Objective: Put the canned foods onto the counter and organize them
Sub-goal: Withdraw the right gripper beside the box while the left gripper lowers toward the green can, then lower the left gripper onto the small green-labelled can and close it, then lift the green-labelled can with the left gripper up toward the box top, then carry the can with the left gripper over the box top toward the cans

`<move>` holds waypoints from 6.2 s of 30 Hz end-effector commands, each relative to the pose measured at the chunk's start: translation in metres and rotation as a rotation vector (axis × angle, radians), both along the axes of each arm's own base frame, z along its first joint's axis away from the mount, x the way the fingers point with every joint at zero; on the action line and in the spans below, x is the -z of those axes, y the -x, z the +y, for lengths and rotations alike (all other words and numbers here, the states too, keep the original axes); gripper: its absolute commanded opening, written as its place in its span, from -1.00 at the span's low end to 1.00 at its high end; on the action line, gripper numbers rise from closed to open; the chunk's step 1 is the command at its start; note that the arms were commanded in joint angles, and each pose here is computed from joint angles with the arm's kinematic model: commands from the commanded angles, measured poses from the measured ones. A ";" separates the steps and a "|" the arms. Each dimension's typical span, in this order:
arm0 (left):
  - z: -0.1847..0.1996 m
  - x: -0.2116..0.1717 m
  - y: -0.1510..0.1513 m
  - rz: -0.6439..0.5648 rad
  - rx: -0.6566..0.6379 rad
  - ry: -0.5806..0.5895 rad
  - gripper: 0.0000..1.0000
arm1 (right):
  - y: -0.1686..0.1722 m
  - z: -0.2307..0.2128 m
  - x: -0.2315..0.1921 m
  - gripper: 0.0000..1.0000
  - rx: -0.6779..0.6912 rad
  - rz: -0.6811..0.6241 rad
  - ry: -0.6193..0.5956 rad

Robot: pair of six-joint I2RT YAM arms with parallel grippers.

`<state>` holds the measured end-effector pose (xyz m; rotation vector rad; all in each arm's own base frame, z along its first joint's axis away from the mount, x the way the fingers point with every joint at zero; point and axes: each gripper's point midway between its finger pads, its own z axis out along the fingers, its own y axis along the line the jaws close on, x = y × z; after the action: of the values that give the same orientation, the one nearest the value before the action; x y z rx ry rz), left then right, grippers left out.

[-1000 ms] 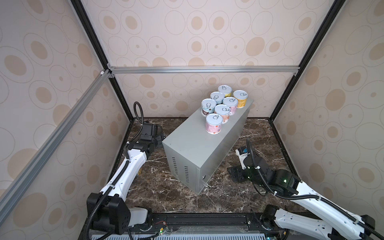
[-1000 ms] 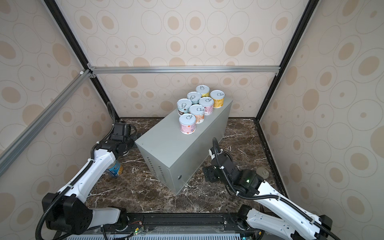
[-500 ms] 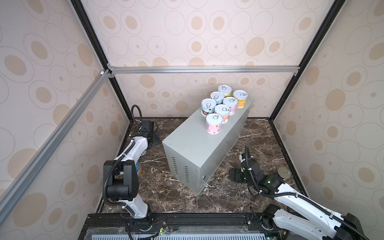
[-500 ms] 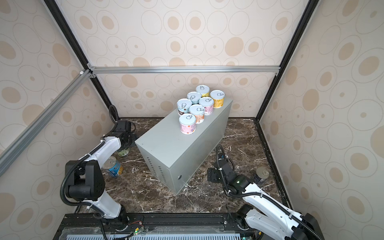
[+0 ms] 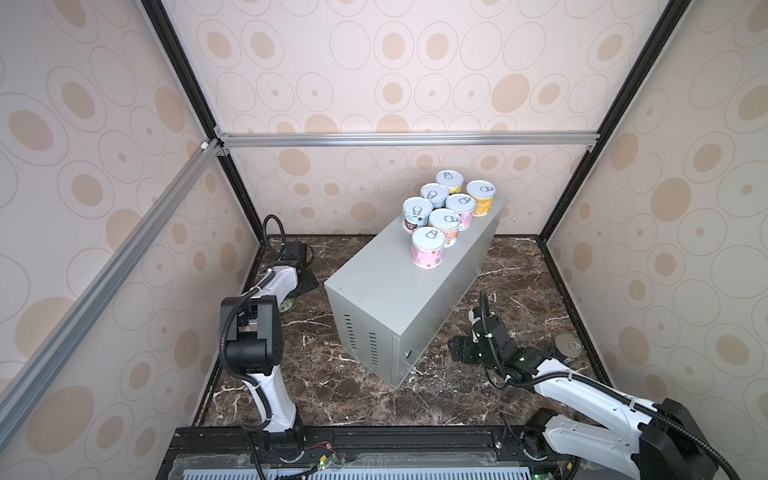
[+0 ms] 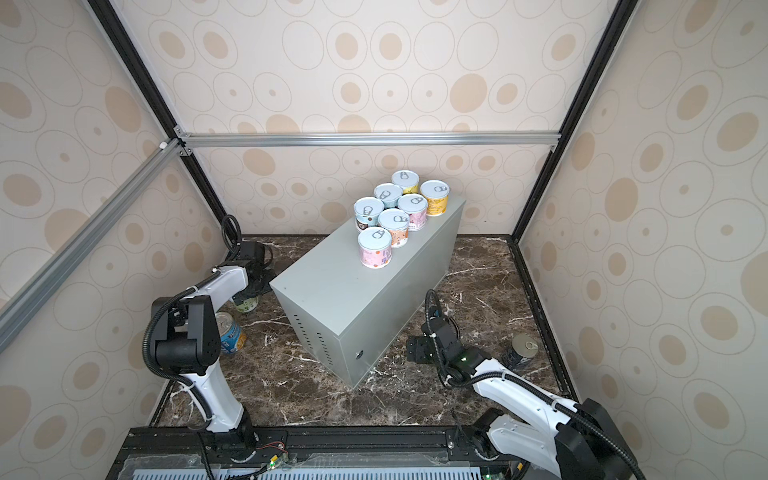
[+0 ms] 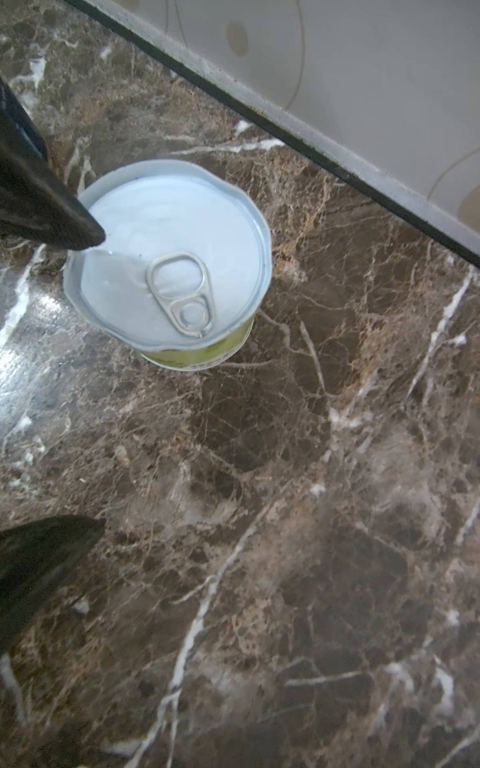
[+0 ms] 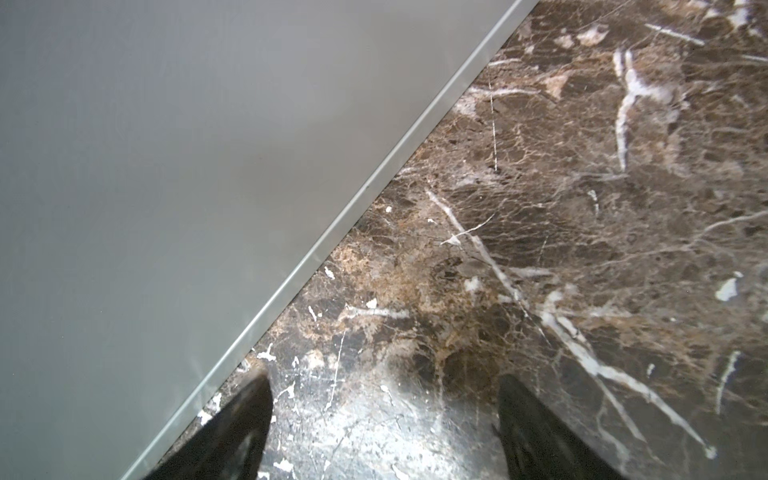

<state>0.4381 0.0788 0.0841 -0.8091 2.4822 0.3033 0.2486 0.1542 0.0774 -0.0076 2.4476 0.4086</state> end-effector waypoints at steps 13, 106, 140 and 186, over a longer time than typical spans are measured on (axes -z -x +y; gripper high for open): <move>0.046 -0.002 0.012 -0.036 -0.162 -0.017 0.99 | 0.000 0.007 0.012 0.75 -0.024 0.034 -0.024; -0.032 -0.148 -0.015 -0.336 0.230 0.060 0.32 | -0.002 0.004 0.003 0.77 -0.021 0.032 -0.009; -0.176 -0.364 0.070 -0.597 0.779 0.047 0.25 | 0.002 -0.011 -0.048 0.79 -0.043 0.003 0.083; -0.326 -0.334 0.079 -0.480 1.149 0.006 0.65 | -0.004 -0.008 -0.021 0.78 -0.060 0.072 0.150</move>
<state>0.3603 -0.2417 0.3963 0.5284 2.1391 -0.2463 0.2514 0.1504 0.1016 -0.1373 2.5498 0.2799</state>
